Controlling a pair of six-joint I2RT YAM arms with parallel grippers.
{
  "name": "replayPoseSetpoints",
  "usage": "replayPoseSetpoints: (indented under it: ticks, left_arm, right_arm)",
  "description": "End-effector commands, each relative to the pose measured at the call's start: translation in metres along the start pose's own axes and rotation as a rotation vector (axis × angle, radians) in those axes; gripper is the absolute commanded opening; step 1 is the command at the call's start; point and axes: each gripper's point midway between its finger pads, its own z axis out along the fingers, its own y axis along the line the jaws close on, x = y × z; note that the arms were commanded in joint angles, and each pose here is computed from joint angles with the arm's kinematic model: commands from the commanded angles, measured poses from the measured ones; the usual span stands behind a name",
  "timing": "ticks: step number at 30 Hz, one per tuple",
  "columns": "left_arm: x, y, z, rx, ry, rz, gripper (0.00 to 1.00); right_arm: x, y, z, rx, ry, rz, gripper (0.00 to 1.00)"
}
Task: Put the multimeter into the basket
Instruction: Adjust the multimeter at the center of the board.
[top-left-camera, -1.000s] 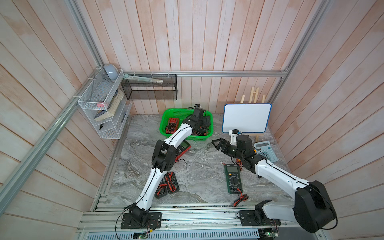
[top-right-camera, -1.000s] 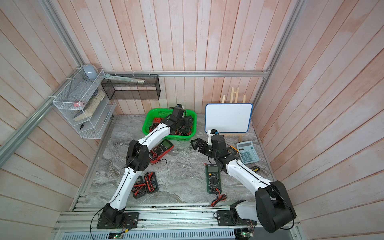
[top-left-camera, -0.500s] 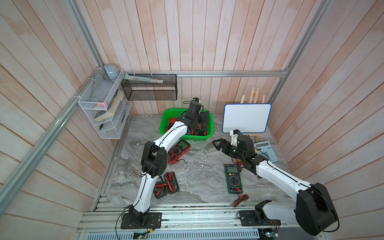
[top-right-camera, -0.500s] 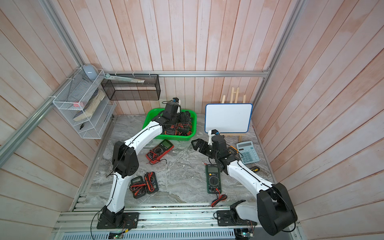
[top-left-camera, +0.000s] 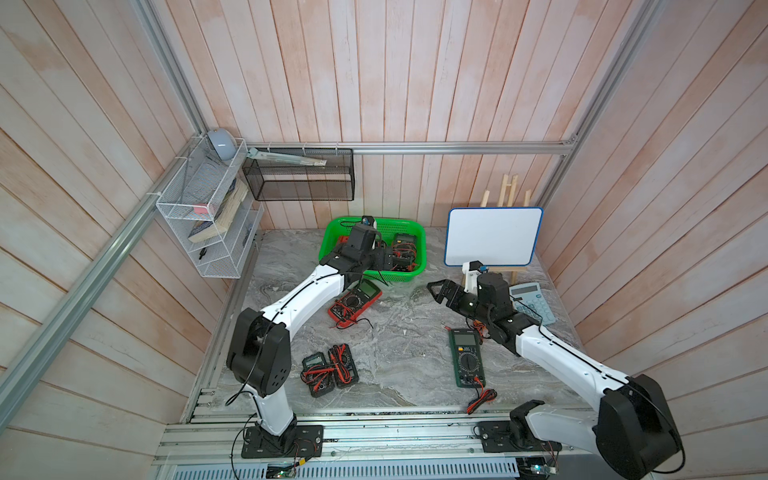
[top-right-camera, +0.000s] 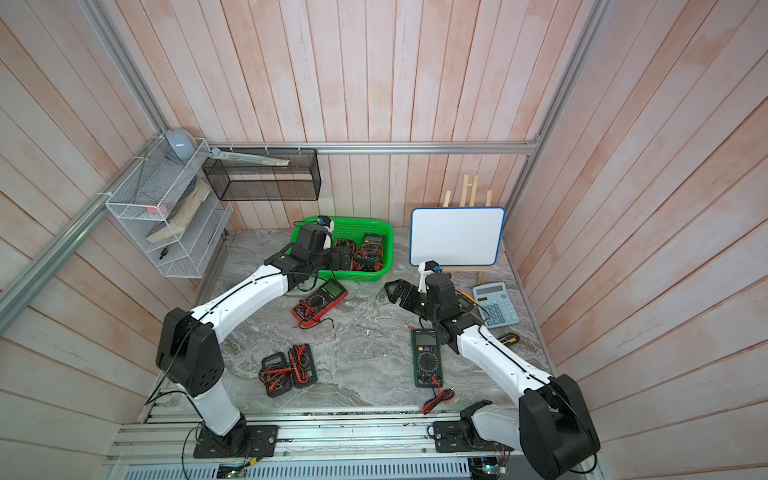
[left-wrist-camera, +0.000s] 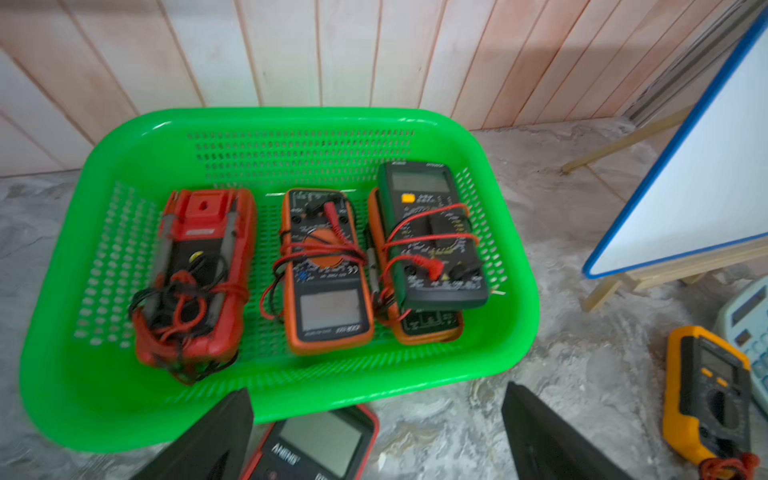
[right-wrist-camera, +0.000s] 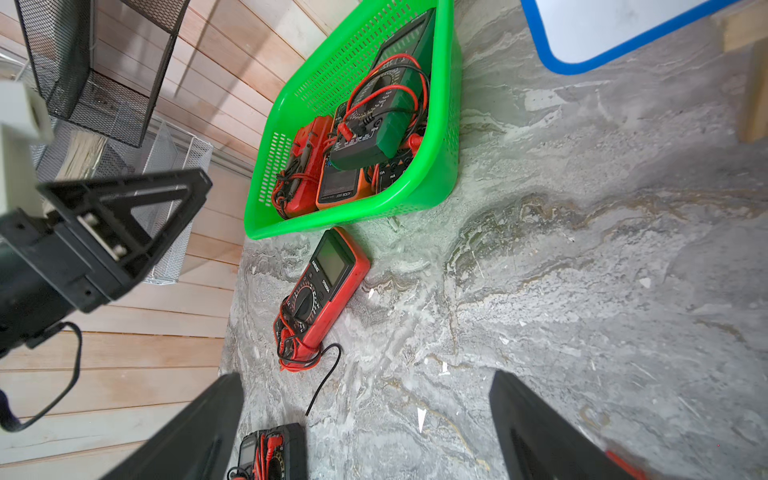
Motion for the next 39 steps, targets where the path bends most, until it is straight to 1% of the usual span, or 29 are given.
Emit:
replayPoseSetpoints:
  ticks: [1,3,6,11,14,21,28,31,39]
  left_arm:
    - [0.026,0.032,-0.010,-0.083,0.036,-0.005,1.00]
    - [0.048,0.051,-0.013,-0.115,0.073,-0.026,1.00]
    - [0.071,0.071,-0.018,-0.154,0.111,-0.031,1.00]
    - [0.101,0.093,-0.014,-0.179,0.215,-0.025,1.00]
    - [0.115,0.099,-0.008,-0.184,0.263,-0.018,1.00]
    - [0.132,0.119,0.014,-0.183,0.318,-0.038,1.00]
    - [0.146,0.110,0.034,-0.099,0.365,-0.037,1.00]
    - [0.152,0.101,0.038,-0.040,0.381,-0.046,1.00]
    - [0.159,0.054,0.030,0.160,0.377,-0.059,1.00]
  right_arm:
    - [-0.001,-0.003,-0.004,0.014,-0.007,-0.030,0.98]
    - [-0.001,-0.002,-0.006,0.011,-0.010,-0.038,0.98]
    - [-0.003,-0.001,-0.007,0.008,-0.014,-0.047,0.98]
    - [-0.002,0.000,-0.007,0.001,-0.015,-0.051,0.98]
    - [-0.003,0.000,-0.007,-0.003,-0.015,-0.051,0.98]
    - [-0.007,-0.002,-0.009,-0.006,-0.021,-0.049,0.98]
    - [-0.008,-0.004,-0.013,-0.004,-0.031,-0.047,0.98]
    - [-0.009,-0.004,-0.015,-0.003,-0.035,-0.044,0.98]
    - [-0.008,-0.006,-0.016,0.002,-0.037,-0.034,0.98]
